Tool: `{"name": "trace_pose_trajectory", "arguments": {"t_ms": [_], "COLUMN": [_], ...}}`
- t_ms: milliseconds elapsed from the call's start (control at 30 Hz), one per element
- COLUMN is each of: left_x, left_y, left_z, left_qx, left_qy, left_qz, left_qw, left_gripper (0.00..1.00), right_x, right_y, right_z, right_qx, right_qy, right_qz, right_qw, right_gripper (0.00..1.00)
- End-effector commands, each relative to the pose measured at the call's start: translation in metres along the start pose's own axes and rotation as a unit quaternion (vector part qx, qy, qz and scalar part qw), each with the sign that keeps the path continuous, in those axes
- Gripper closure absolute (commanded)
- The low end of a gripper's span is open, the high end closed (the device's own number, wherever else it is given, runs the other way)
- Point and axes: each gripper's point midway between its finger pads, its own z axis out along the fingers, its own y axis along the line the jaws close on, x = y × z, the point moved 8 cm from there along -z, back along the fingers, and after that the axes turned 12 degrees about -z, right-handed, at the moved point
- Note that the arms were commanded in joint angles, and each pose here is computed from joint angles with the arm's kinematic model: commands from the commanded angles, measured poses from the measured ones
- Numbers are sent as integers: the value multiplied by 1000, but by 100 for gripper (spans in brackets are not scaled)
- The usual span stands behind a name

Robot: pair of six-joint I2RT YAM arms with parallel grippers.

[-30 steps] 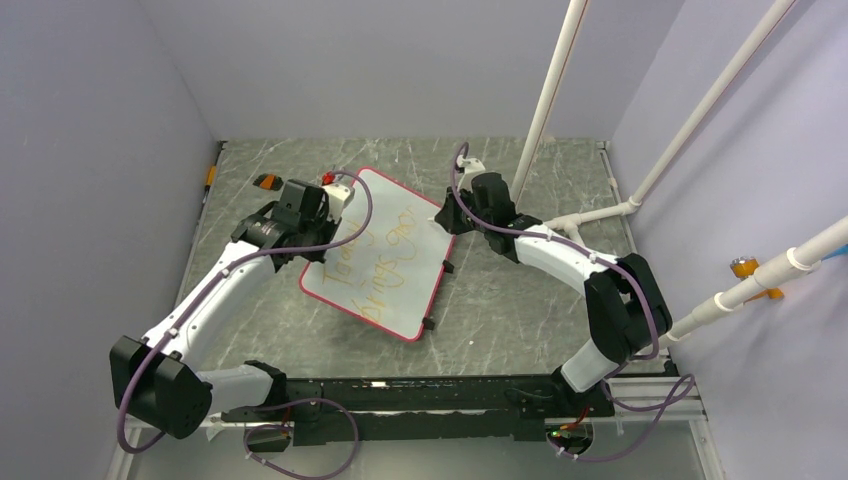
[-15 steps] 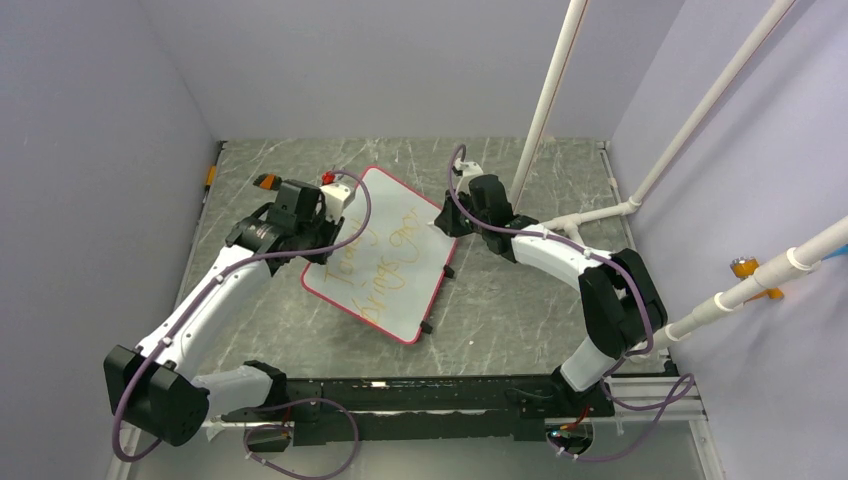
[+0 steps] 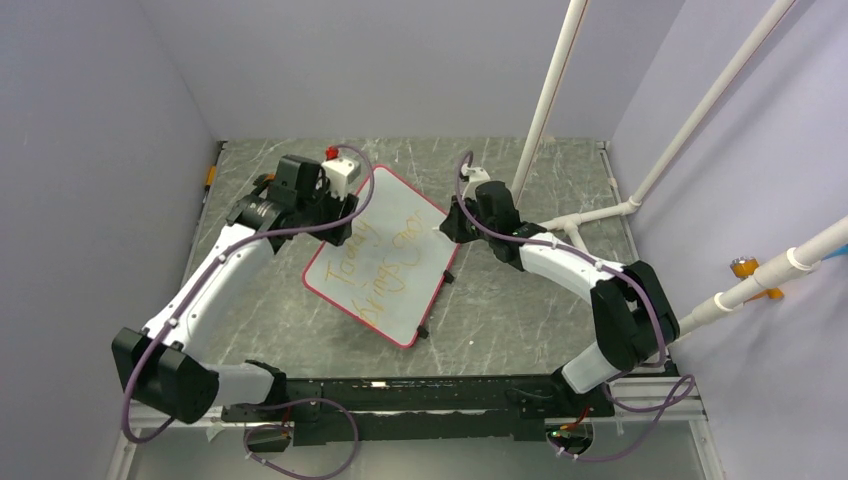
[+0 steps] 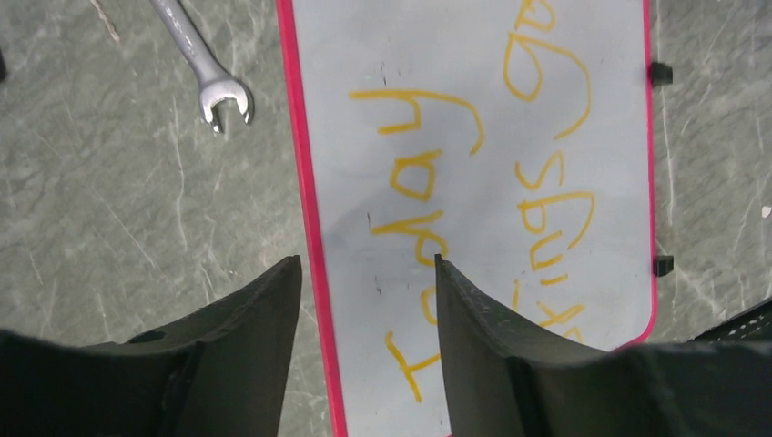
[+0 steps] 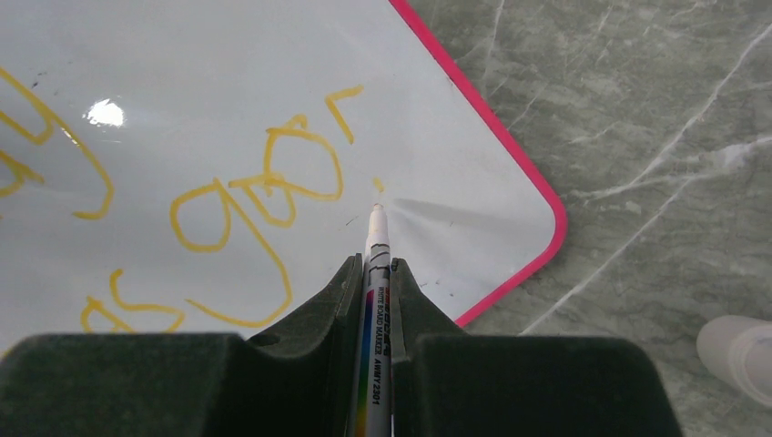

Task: Write a sentence on the whiteboard
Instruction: Hold the whiteboard on the whiteboard stand.

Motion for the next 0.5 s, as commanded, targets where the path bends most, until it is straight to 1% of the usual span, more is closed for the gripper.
{"name": "trace_pose_trajectory", "arguments": {"t_ms": [0,167,267,467], "left_x": [-36,-61,-70,-73], "left_y": [-2,11,20,29], "left_z": [-2,9,22,56], "left_qx": [22,39,72,133], "left_qy": [-37,-37,-28,21], "left_qz": [-13,-41,-69,-106], "left_qw": [999,998,995,985], "left_gripper": [37,36,37,39], "right_x": [-17,-25,-30,-33], "right_y": [1,3,5,8], "right_z": [-16,-26,-31,-42], "right_qx": [9,12,8,-1], "right_qy": [-37,-48,-56,-65], "right_qz": [-3,-9,-9,-8], "right_qw": [999,999,998,998], "right_gripper": [100,100,100,100]}}
